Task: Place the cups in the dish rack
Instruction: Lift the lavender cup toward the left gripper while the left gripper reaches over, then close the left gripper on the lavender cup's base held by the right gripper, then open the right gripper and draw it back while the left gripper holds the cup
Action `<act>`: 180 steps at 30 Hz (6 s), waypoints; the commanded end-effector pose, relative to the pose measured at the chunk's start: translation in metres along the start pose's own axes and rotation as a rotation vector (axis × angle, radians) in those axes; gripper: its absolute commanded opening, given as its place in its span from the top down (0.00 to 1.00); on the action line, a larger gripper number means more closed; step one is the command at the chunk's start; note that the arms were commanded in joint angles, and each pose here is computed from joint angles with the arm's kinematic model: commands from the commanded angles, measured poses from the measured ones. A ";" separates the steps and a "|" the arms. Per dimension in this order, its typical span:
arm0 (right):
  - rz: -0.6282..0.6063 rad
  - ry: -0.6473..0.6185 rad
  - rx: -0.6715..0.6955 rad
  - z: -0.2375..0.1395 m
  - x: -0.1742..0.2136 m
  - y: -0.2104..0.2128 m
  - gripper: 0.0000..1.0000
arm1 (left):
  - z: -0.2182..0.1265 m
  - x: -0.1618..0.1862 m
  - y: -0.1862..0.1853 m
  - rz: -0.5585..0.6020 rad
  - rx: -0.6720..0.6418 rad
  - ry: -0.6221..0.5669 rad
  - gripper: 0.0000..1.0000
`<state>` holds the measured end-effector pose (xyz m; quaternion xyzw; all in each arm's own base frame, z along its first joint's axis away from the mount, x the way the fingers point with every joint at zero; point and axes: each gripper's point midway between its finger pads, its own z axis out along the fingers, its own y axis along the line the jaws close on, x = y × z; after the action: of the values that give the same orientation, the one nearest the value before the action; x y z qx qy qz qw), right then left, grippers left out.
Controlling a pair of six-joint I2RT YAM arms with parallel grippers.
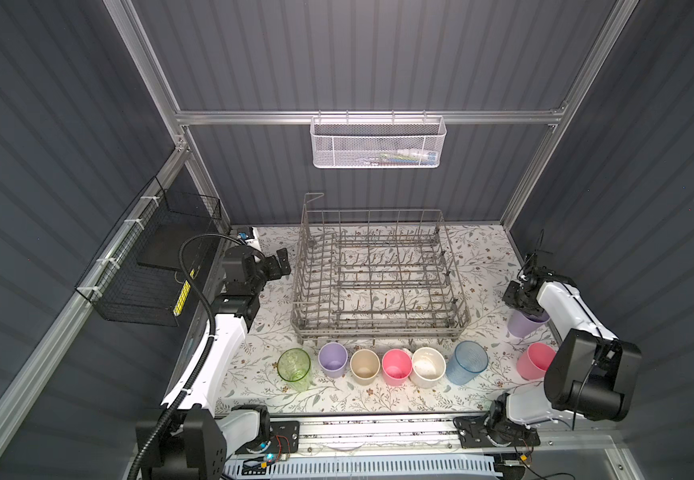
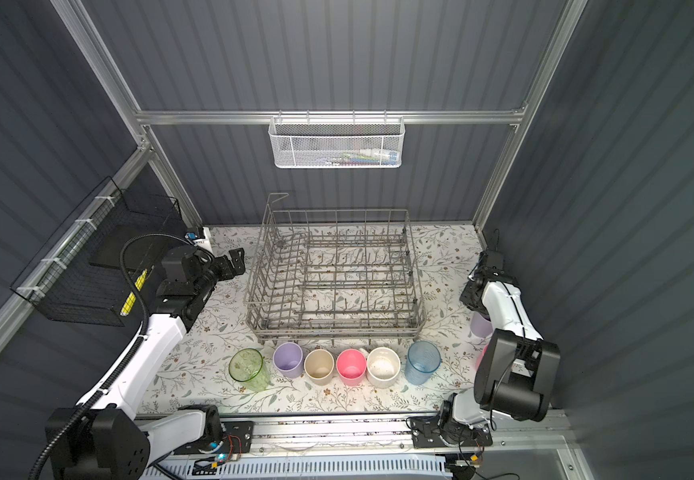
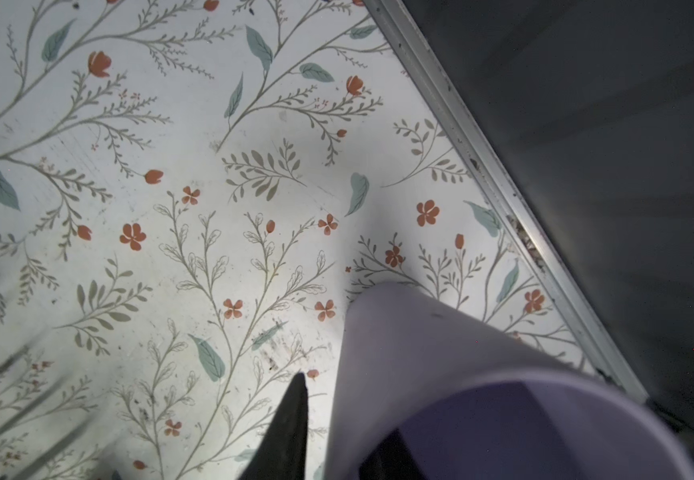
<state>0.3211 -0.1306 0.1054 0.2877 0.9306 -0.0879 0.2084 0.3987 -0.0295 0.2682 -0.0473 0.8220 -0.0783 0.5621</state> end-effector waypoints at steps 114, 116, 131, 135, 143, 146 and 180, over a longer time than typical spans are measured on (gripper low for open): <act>-0.380 0.345 -2.057 -0.392 0.093 0.325 1.00 | -0.120 -0.025 -0.273 0.171 1.435 0.175 0.28; -0.378 0.345 -2.058 -0.391 0.092 0.325 1.00 | -0.120 -0.025 -0.273 0.168 1.433 0.177 0.32; -0.374 0.333 -2.005 -0.374 0.086 0.321 0.85 | -0.131 -0.036 -0.270 0.181 1.396 0.121 0.72; -0.367 0.310 -1.964 -0.366 0.082 0.318 0.79 | -0.133 -0.038 -0.268 0.182 1.381 0.108 0.74; -0.340 0.255 -1.913 -0.355 0.070 0.305 0.73 | -0.131 -0.040 -0.269 0.174 1.372 0.101 0.78; -0.329 0.240 -1.904 -0.352 0.066 0.301 0.73 | -0.130 -0.041 -0.269 0.170 1.373 0.101 0.80; -0.157 -0.085 -1.323 -0.268 0.011 0.214 0.66 | -0.079 -0.037 -0.256 0.188 1.087 0.199 0.80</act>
<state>0.3452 0.1443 0.3558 0.0062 0.7602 0.5356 0.3677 0.3276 -0.2711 0.3783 0.3330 0.6930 -0.4788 0.4238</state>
